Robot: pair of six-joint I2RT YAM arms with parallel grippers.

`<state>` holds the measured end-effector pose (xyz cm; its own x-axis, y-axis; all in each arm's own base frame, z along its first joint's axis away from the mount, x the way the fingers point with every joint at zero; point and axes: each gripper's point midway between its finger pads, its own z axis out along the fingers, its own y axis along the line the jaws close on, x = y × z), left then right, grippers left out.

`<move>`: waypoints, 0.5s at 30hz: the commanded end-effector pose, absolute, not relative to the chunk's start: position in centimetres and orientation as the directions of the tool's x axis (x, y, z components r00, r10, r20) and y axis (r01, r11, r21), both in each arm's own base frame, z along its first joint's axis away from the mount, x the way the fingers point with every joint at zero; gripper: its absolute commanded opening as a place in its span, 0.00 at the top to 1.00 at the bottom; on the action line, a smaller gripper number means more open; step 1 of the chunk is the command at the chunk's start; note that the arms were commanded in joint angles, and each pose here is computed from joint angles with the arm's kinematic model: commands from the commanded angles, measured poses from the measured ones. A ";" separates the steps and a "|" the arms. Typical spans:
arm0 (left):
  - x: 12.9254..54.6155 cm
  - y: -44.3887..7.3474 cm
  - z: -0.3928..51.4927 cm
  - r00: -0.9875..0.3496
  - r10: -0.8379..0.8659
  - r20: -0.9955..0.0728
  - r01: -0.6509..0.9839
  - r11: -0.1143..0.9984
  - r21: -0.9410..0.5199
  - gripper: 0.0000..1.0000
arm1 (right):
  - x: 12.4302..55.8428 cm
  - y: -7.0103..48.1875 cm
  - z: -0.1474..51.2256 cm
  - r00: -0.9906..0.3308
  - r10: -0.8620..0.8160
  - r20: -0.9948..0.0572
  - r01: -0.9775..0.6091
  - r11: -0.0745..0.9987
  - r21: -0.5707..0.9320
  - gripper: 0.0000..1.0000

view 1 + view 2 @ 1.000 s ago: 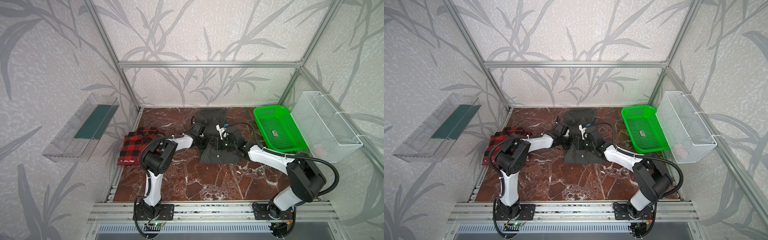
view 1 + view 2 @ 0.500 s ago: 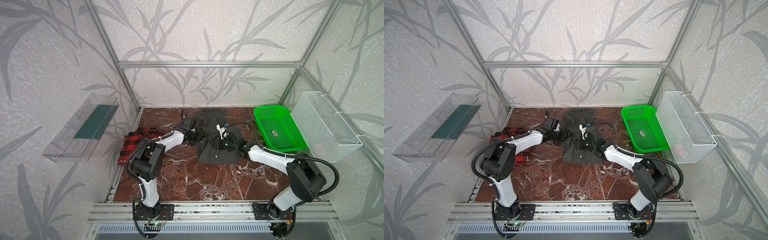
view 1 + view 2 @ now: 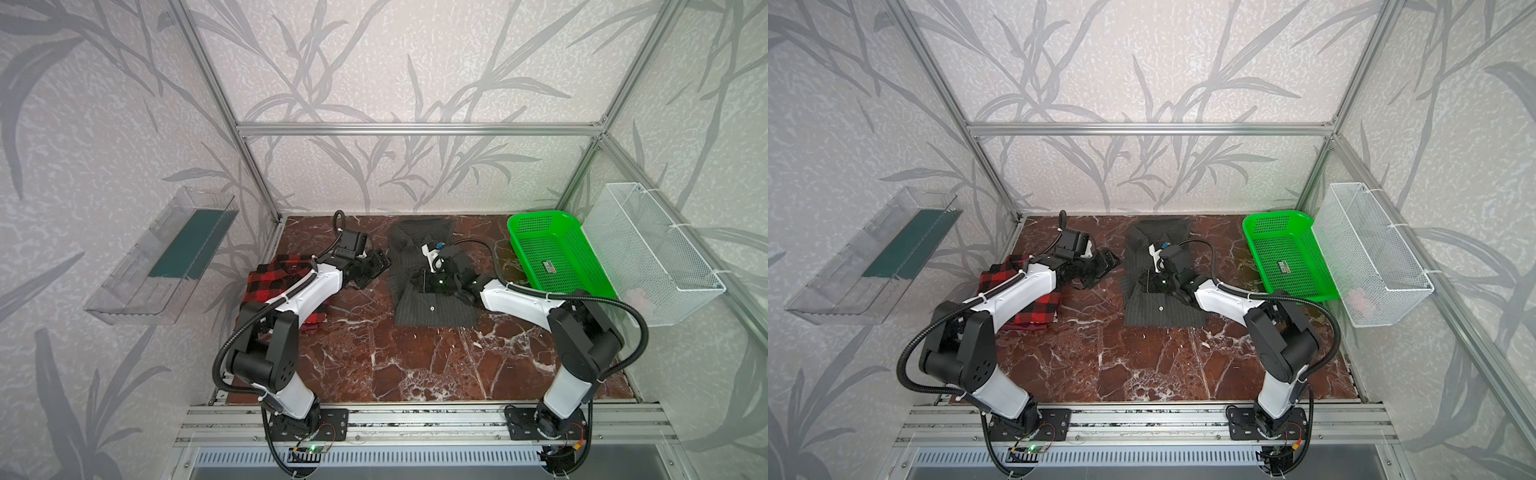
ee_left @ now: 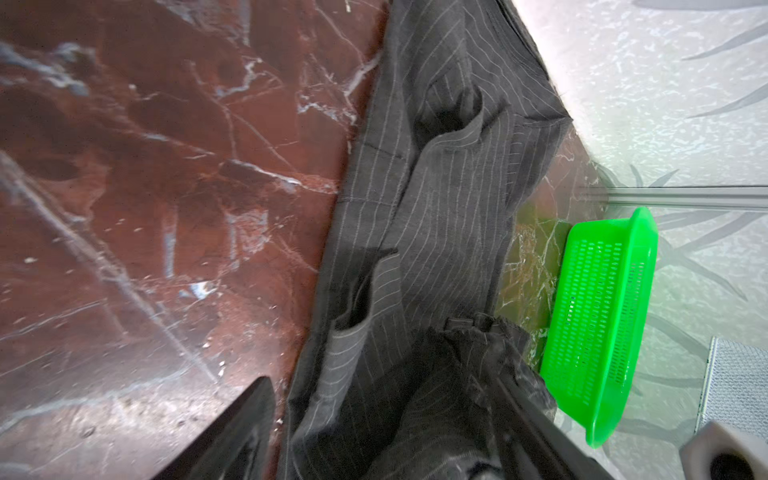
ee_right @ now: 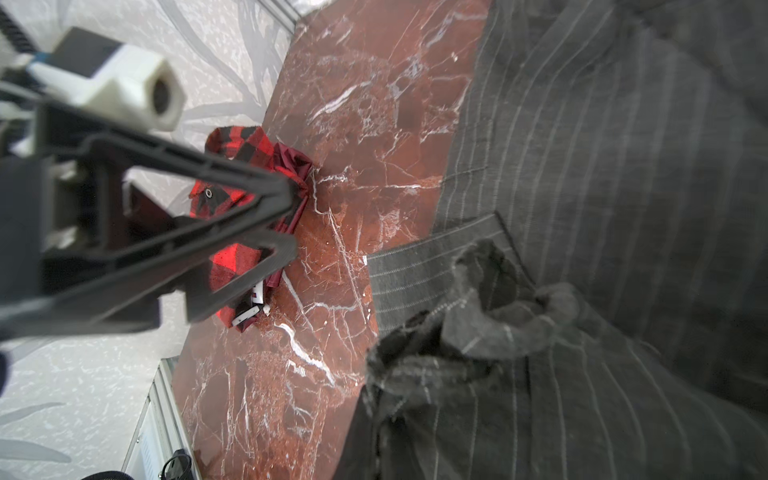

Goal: Fold and stack the long sleeve shirts

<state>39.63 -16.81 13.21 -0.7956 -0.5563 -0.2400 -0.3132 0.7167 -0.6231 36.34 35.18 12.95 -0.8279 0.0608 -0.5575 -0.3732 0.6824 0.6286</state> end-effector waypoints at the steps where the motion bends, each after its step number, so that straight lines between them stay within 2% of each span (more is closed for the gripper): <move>1: 37.8 -14.8 12.2 -0.793 -0.557 -0.246 -0.352 0.750 -0.560 0.18 | 36.2 37.5 12.5 -0.831 0.016 -0.556 -0.405 0.669 0.624 1.00; 6: 36.6 -13.2 11.4 -0.790 -0.562 -0.246 -0.374 0.759 -0.533 0.18 | 36.9 39.8 10.9 -0.837 -0.034 -0.545 -0.420 0.677 0.604 1.00; 11: 35.5 -13.6 9.7 -0.806 -0.554 -0.206 -0.381 0.753 -0.537 0.18 | 37.4 39.4 7.2 -0.867 -0.047 -0.495 -0.373 0.722 0.583 1.00; 15: 34.8 -14.3 8.3 -0.827 -0.539 -0.160 -0.381 0.746 -0.547 0.18 | 37.3 39.3 6.7 -0.881 -0.062 -0.468 -0.363 0.724 0.587 0.87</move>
<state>35.14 -13.75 8.61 -0.8102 -0.5593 -0.1753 -0.4007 0.7468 -0.5308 37.08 39.42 6.60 -0.8763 -0.0471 -0.4795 -0.3634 0.7180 0.5937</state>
